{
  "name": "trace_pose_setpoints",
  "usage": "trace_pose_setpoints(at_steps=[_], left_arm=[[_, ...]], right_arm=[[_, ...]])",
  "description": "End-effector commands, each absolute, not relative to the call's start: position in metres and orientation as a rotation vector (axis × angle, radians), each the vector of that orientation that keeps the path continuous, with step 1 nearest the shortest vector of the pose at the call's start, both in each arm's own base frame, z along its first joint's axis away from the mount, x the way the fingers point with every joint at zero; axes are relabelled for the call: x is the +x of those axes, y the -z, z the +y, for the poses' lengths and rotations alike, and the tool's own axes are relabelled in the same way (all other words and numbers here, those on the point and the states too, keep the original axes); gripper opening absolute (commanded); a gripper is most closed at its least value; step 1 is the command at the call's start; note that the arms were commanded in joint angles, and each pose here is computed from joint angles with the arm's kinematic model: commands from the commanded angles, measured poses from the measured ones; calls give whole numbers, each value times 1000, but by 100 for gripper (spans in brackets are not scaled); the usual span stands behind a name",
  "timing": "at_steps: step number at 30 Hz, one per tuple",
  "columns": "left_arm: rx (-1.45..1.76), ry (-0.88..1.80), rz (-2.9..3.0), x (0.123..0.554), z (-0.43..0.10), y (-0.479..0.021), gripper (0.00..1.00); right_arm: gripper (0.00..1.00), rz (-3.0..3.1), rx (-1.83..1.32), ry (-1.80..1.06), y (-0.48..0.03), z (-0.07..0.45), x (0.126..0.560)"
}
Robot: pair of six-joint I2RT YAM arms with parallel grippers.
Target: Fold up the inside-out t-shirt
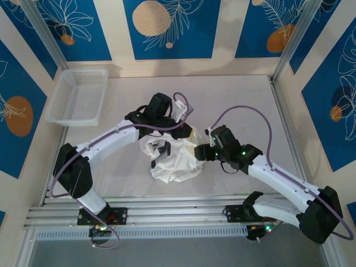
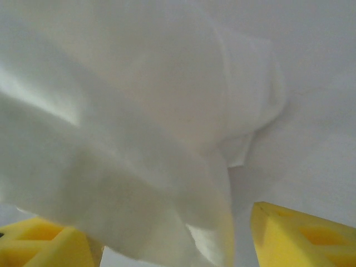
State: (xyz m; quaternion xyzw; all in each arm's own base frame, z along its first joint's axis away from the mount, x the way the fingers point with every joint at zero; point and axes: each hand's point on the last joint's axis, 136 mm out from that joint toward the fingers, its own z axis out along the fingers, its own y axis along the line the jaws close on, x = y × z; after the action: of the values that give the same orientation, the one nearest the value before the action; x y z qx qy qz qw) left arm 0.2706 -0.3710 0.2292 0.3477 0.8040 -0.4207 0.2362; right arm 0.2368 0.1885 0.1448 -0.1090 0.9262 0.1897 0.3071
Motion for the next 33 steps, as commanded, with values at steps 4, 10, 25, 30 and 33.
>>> trace_pose_setpoints(at_steps=[4,10,25,30,33], left_arm=[[962,1195,2179,267,-375,-238,0],[962,1177,2187,267,-372,-235,0],[960,1115,2235,274,-368,-219,0],[889,992,2346,295,-352,-187,0],[884,1024,2346,295,-353,-184,0]], right_arm=[[68,2285,-107,-315,-168,163,278],[54,2407,-112,-117,-146,128,259],[0,2643,-94,-758,-140,156,194],[0,2357,-130,-1343,-220,209,185],[0,2209,-89,-1453,-251,219,196]])
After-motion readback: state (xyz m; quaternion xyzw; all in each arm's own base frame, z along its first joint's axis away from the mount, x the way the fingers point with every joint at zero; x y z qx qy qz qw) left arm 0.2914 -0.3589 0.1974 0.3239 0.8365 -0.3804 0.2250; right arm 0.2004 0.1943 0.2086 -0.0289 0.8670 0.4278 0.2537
